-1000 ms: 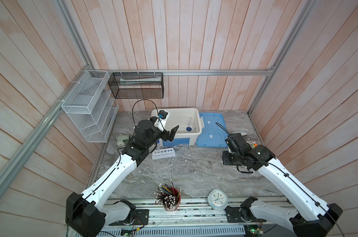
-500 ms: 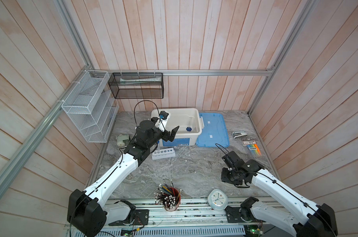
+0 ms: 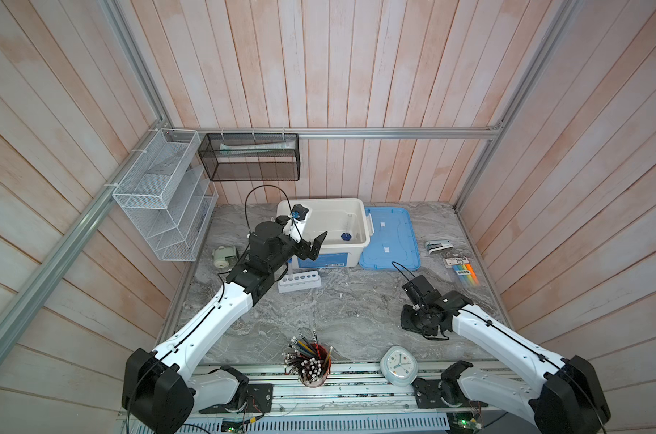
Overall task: Organize the chemistry lab equipment
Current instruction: 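Lower the right gripper and close it on the clear beaker's rim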
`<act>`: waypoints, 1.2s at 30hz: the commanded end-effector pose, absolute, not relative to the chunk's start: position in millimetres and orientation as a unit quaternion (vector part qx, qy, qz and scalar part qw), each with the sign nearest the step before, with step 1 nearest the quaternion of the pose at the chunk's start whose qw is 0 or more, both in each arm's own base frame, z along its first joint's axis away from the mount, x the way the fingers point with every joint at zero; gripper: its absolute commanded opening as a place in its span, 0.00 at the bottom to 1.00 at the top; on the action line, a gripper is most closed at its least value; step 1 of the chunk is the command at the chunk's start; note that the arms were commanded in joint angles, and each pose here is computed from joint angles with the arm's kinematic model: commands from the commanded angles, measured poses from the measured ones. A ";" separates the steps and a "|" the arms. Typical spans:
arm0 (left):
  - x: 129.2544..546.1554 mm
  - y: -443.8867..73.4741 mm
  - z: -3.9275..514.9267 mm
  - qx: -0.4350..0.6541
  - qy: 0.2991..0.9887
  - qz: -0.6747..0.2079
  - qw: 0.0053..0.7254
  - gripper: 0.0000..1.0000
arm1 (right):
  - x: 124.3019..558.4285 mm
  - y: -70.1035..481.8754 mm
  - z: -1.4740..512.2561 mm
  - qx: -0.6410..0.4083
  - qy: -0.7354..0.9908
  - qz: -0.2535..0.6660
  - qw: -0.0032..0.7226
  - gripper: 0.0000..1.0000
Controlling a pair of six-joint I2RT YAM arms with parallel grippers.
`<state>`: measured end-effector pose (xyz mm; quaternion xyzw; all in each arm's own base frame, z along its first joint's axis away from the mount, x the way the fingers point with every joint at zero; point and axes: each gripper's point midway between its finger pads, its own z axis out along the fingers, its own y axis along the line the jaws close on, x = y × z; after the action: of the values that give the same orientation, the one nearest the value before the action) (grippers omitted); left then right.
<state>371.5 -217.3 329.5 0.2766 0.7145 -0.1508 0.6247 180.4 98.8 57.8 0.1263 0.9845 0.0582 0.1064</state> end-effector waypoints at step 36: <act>373.1 -214.2 328.8 0.281 0.717 -0.137 0.623 1.00 | 217.0 111.2 65.8 0.054 0.992 0.041 0.110 0.03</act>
<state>371.7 -216.9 329.2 0.2798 0.7140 -0.1463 0.6249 212.3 114.3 55.0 0.0773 0.9891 0.0589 0.1104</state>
